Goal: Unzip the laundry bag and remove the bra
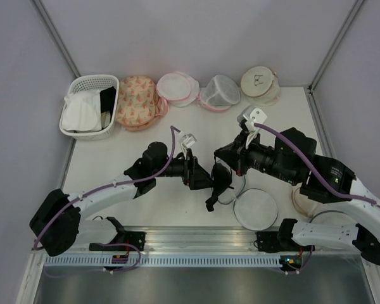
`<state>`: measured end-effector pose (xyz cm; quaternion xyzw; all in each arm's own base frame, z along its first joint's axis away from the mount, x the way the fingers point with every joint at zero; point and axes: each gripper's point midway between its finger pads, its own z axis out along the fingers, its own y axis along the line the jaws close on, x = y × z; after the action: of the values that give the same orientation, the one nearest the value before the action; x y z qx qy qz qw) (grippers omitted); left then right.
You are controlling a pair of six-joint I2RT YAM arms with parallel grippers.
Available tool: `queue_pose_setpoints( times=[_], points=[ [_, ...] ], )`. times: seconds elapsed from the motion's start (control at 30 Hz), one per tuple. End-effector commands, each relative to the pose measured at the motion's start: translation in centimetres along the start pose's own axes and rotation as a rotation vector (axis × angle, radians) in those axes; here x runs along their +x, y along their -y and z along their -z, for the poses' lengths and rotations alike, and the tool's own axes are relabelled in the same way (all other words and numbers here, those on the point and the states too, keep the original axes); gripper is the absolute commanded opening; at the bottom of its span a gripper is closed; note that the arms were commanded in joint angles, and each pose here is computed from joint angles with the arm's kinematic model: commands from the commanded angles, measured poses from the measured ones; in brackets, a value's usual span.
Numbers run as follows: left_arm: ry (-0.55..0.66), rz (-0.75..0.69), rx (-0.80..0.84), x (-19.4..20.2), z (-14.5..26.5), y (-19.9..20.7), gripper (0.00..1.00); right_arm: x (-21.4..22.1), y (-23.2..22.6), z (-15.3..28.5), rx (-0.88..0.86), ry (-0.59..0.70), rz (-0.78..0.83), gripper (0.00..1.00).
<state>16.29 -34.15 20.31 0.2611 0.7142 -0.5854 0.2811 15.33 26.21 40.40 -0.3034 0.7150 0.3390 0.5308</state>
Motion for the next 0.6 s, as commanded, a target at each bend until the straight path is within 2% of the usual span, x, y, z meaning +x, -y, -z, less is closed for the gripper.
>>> queue_pose_setpoints(
  times=[0.0, 0.07, 0.17, 0.27, 0.37, 0.43, 0.47, 0.57],
  points=[
    [0.072, -0.272, 0.178, -2.6, 0.5, 4.3, 0.89, -1.0, -1.1, 0.5, -0.062, 0.011, 0.019, 0.00],
    [0.068, -0.325, 0.210, -2.4, 0.5, 4.6, 0.89, -0.8, -1.5, 0.3, -0.082, 0.001, 0.017, 0.00],
    [0.001, -0.324, 0.281, -1.4, 0.1, 5.0, 0.88, -0.4, -2.0, -0.1, -0.103, -0.018, 0.012, 0.00],
    [-0.062, -0.180, 0.232, -0.9, -1.3, 3.2, 0.89, -0.5, -2.0, -0.3, -0.101, -0.020, 0.012, 0.00],
    [-0.112, 0.030, 0.051, -0.9, -3.3, -0.3, 0.86, -0.4, -1.9, -0.1, -0.099, -0.024, 0.018, 0.00],
    [-0.131, 0.114, 0.043, -0.6, -3.8, -0.7, 0.86, -0.1, -1.8, 0.0, -0.098, -0.030, 0.020, 0.00],
    [-0.093, 0.083, 0.088, -1.3, -3.9, 0.1, 0.86, -0.1, -1.8, 0.1, -0.098, -0.030, 0.020, 0.00],
    [-0.019, 0.017, 0.018, -1.6, -3.7, -0.4, 0.87, -0.1, -1.8, 0.2, -0.099, -0.025, 0.020, 0.00]
  ],
)
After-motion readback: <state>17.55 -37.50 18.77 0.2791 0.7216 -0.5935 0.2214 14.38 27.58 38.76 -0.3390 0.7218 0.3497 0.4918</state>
